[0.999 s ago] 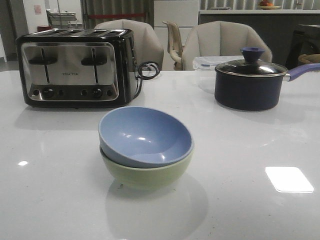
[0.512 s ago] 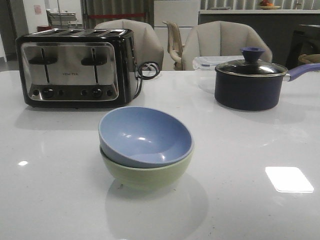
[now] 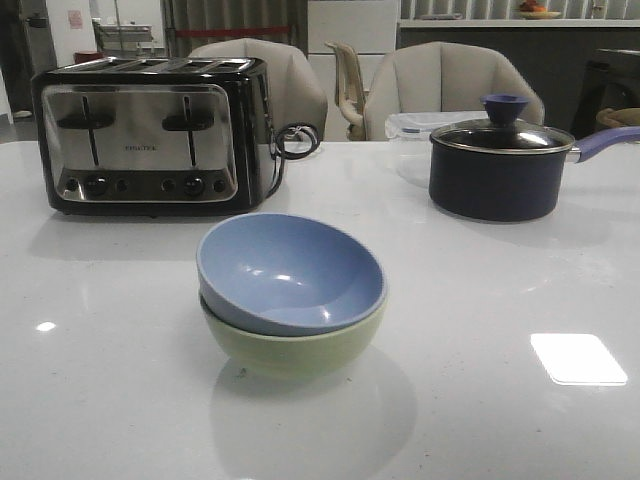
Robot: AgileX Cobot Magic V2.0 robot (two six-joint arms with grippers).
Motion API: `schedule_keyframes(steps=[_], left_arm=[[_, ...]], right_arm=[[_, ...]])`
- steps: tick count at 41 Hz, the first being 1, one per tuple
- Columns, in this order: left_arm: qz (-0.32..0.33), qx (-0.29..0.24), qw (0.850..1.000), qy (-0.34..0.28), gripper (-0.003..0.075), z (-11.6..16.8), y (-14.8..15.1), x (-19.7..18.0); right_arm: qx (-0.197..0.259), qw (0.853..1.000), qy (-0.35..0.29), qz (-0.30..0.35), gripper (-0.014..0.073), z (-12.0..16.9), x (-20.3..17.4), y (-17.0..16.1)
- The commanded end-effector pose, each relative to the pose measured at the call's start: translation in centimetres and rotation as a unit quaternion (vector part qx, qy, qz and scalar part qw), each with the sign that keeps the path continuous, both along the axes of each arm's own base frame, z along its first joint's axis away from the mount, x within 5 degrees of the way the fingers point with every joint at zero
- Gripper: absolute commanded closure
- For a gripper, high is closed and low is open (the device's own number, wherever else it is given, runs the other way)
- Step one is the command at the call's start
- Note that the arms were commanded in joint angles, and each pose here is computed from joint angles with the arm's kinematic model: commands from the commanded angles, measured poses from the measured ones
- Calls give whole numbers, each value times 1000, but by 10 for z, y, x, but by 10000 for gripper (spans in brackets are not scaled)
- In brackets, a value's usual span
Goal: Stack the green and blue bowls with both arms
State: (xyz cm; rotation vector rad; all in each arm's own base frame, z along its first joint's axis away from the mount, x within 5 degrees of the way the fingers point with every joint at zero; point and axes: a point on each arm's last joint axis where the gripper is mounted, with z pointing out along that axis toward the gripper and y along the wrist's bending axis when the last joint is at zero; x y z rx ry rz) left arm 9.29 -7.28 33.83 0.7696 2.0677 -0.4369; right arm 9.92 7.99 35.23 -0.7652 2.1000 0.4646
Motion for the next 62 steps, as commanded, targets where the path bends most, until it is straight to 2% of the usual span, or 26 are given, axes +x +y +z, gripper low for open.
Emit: schedule_keyframes(steps=[1, 5, 7, 12, 16, 21, 26, 29, 38, 40, 45, 62], left_arm=[[11, -42, 998, -49, 622, 16, 2, -2], [63, -49, 992, -100, 622, 17, 19, -7], [101, -56, 984, -134, 622, 15, 29, -13], [194, -75, 954, -217, 622, -2, 51, -31], [249, -76, 931, -257, 622, -19, 60, -42], [291, -79, 911, -281, 622, -45, 66, -44], [320, -122, 889, -305, 622, -69, 70, -46], [320, -133, 882, -319, 622, -83, 71, -43], [301, -157, 876, -342, 622, -122, 68, -39], [296, -151, 882, -333, 622, -123, 68, -39], [275, -130, 885, -352, 622, -122, 66, -40], [277, -132, 885, -351, 622, -122, 66, -40]], right_arm=[[24, 999, -39, -5, 556, 13, 3, 0], [24, 999, -39, -5, 556, 13, 3, 0], [24, 999, -40, -6, 556, 13, 3, 0], [24, 999, -40, -6, 556, 13, 3, 0], [24, 999, -40, -6, 556, 13, 3, 0], [24, 999, -40, -6, 556, 13, 3, 0], [24, 999, -40, -6, 556, 13, 3, 0], [24, 999, -40, -6, 556, 13, 3, 0], [23, 999, -39, -5, 556, 13, 3, 0], [23, 999, -39, -5, 556, 13, 3, 0], [23, 999, -38, -5, 556, 13, 2, 0], [23, 999, -38, -5, 556, 13, 2, 0]])
